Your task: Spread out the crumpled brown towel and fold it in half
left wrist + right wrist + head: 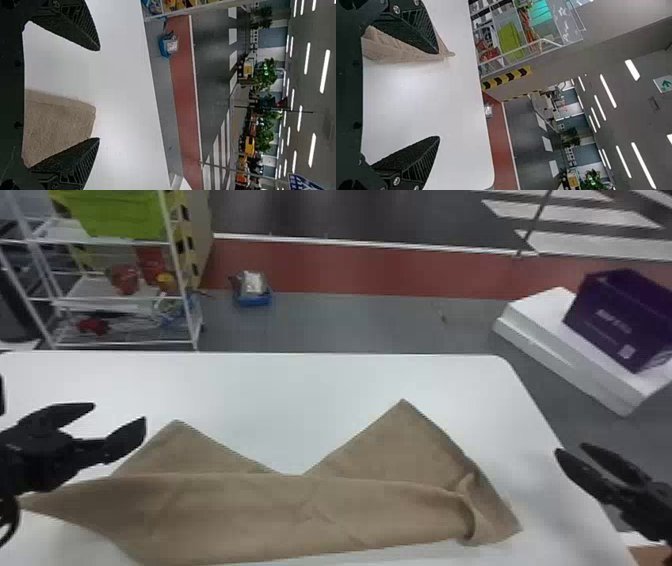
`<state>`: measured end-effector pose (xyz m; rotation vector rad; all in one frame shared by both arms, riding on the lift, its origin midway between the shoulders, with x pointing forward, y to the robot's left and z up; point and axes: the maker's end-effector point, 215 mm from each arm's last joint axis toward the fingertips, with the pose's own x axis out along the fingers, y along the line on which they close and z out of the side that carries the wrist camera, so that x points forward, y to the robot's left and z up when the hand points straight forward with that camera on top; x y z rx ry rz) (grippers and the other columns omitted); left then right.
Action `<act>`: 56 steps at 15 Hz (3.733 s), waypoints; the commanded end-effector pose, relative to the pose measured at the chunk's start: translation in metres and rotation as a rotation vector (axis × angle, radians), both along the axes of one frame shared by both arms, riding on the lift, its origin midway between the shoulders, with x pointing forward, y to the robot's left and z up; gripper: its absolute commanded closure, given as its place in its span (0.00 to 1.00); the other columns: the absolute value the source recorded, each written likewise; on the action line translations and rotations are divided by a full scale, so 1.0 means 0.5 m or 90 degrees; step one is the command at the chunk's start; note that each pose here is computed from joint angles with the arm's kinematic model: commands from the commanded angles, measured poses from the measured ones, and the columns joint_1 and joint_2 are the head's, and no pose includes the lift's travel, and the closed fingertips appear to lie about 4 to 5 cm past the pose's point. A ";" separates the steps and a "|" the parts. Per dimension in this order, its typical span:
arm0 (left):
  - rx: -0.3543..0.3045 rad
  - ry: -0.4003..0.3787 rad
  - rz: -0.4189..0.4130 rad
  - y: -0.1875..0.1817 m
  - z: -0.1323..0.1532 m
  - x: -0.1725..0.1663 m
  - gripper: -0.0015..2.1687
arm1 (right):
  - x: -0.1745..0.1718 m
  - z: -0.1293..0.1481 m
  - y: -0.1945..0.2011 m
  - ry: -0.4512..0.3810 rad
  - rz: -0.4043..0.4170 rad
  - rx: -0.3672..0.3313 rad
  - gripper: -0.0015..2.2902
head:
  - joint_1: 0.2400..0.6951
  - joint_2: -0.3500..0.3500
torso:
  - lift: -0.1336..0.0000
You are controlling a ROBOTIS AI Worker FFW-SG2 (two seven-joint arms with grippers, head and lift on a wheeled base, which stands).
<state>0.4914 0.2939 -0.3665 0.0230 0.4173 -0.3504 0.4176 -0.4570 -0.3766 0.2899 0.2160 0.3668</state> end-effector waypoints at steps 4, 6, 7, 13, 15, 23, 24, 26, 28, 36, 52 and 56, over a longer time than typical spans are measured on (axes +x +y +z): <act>0.017 0.067 -0.054 -0.128 -0.095 0.035 0.08 | -0.034 0.001 -0.031 -0.022 -0.004 0.004 0.06 | 1.00 0.13 | 0.07; 0.029 0.076 -0.048 -0.118 -0.123 0.038 0.10 | -0.018 0.011 -0.016 -0.033 0.008 0.000 0.06 | 1.00 0.09 | 0.07; 0.038 0.067 -0.046 -0.112 -0.128 0.046 0.10 | -0.012 0.013 -0.009 -0.035 0.014 -0.001 0.06 | 1.00 0.10 | 0.07; 0.053 0.049 -0.057 -0.128 -0.136 0.093 0.10 | -0.011 0.015 -0.009 -0.044 0.022 0.001 0.06 | 1.00 0.13 | 0.07; 0.055 0.053 -0.059 -0.129 -0.141 0.099 0.12 | -0.005 0.019 -0.004 -0.047 0.025 0.001 0.06 | 1.00 0.13 | 0.07; 0.068 0.078 -0.066 -0.121 -0.170 0.105 0.15 | 0.005 0.036 -0.003 -0.064 0.028 0.000 0.06 | 1.00 0.13 | 0.07; 0.072 0.077 -0.067 -0.119 -0.167 0.107 0.15 | 0.006 0.037 -0.002 -0.065 0.029 0.000 0.06 | 1.00 0.13 | 0.07; 0.083 0.082 -0.065 -0.113 -0.174 0.110 0.15 | 0.007 0.037 -0.001 -0.066 0.030 0.000 0.06 | 1.00 0.14 | 0.07; 0.078 0.095 -0.070 -0.112 -0.183 0.103 0.16 | 0.009 0.038 -0.005 -0.073 0.027 -0.005 0.05 | 1.00 0.14 | 0.07; 0.081 0.104 -0.064 -0.100 -0.192 0.098 0.57 | 0.012 0.046 -0.003 -0.080 0.030 -0.004 0.05 | 1.00 0.15 | 0.07; -0.235 0.020 -0.042 -0.040 0.190 -0.125 0.58 | 0.034 0.029 0.096 -0.072 0.094 0.007 0.05 | 1.00 0.25 | 0.07; -0.390 0.069 -0.070 -0.038 0.247 -0.216 0.58 | 0.005 0.014 0.074 -0.059 0.094 0.003 0.05 | 1.00 0.25 | 0.07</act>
